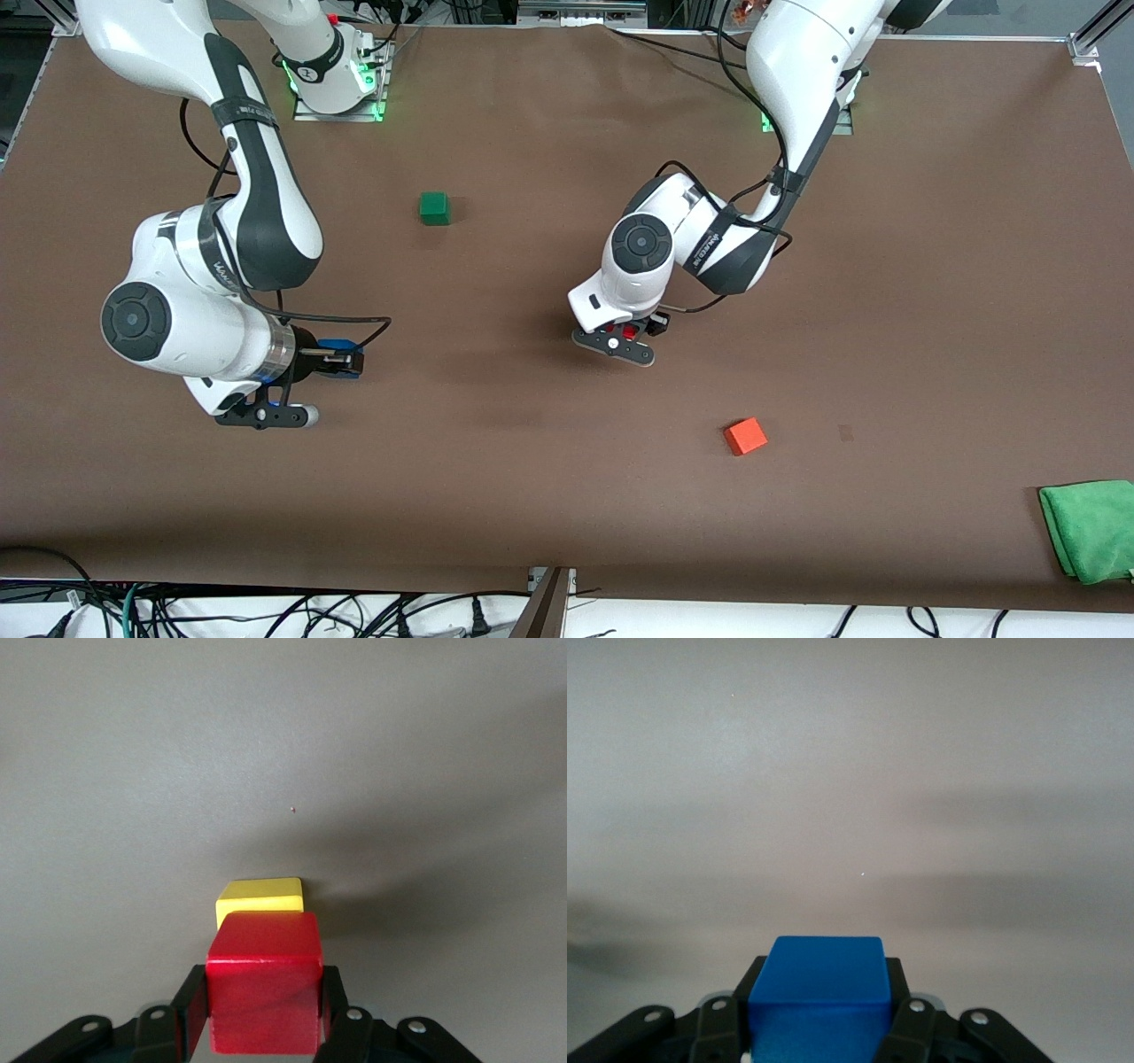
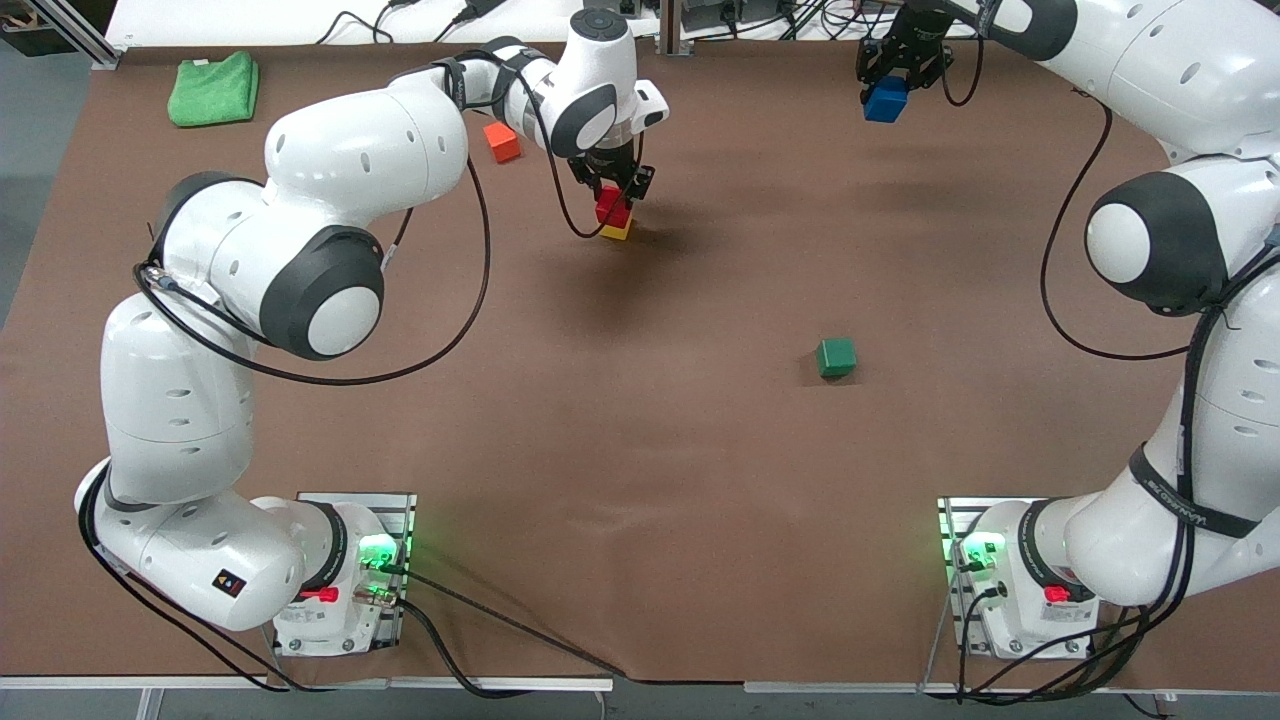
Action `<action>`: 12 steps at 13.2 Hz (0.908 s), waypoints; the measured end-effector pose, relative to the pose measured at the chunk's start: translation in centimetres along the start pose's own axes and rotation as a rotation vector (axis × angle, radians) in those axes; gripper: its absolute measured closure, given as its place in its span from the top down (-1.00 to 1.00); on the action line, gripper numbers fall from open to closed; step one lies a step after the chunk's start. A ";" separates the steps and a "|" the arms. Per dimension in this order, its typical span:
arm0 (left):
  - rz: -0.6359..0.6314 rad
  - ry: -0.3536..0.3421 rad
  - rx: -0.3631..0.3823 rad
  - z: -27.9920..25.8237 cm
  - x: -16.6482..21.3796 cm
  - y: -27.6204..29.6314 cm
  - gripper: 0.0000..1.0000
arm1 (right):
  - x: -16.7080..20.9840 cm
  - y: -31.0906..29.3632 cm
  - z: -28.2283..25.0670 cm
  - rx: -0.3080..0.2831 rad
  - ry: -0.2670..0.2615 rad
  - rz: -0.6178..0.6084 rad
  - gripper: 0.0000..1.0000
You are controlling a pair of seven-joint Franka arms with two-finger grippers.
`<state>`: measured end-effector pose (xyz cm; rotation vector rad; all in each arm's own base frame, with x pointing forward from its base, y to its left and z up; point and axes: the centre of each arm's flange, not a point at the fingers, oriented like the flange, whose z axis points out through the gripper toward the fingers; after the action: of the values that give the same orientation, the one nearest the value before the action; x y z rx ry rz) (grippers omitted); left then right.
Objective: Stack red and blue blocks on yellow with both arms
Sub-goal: 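Lower the red cube onto the yellow cube and open the left gripper, then withdraw the left gripper while the right gripper carries the blue cube over the stack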
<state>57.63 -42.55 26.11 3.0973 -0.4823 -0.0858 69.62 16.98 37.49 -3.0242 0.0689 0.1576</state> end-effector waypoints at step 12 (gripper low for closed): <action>-0.117 0.057 0.019 -11.1 4.2 -7.6 1.00 | -2.1 -6.5 0.8 -0.008 -0.008 0.166 0.09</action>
<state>64.52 -36.58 36.85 3.1350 -0.3020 0.0063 67.75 23.59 37.59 -3.0237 0.3199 0.1841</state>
